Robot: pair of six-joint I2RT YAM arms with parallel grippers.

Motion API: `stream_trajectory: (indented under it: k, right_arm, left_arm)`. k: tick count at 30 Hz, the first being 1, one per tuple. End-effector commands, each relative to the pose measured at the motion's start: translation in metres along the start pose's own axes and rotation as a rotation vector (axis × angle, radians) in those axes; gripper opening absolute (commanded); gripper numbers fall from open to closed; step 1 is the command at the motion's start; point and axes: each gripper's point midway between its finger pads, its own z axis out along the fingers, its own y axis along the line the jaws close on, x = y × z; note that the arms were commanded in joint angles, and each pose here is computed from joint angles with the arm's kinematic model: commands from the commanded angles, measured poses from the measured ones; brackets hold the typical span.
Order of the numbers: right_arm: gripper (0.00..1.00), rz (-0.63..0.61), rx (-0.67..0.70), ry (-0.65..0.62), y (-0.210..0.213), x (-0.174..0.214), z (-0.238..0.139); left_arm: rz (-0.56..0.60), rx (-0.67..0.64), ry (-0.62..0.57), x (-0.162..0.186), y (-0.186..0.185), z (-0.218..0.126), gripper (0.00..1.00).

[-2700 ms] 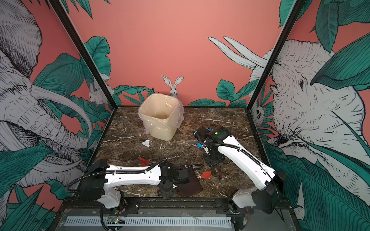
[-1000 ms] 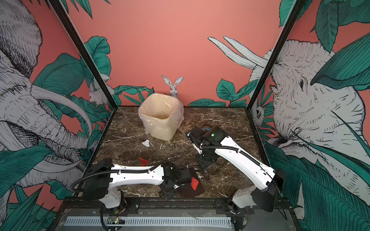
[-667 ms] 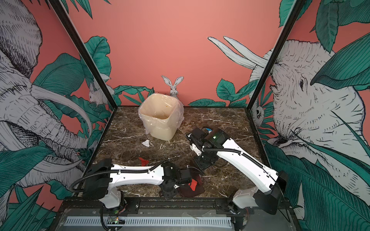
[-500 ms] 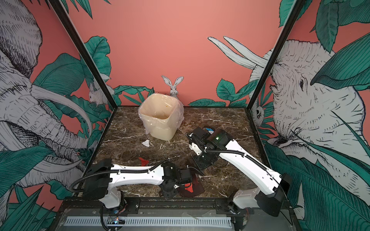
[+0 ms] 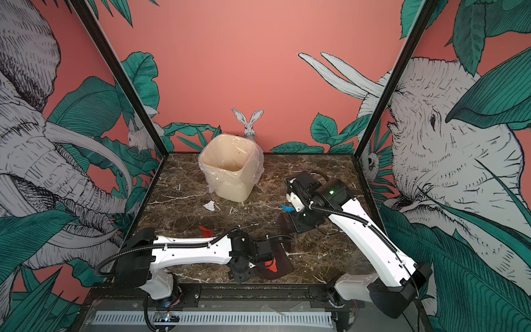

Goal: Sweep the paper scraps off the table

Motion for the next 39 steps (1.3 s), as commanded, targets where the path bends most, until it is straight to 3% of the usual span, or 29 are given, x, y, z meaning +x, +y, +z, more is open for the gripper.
stream_trajectory:
  k: [1, 11, 28, 39]
  right_arm:
    - [0.00, 0.007, 0.029, -0.031, -0.015, 0.005, -0.016]
    - [0.00, 0.065, 0.036, -0.046, -0.038, 0.007, -0.015]
    - [0.00, 0.062, -0.031, -0.034, -0.032, 0.007, -0.002]
    - [0.00, 0.056, -0.074, -0.054, -0.025, 0.003, -0.003]
  left_arm:
    - [-0.048, -0.008, -0.092, -0.006, 0.010, -0.026, 0.00]
    - [-0.162, -0.052, -0.154, 0.015, 0.047, -0.071, 0.00]
    - [-0.317, -0.129, -0.204, 0.059, 0.109, -0.168, 0.00]
    - [-0.448, -0.138, -0.253, 0.078, 0.148, -0.204, 0.00]
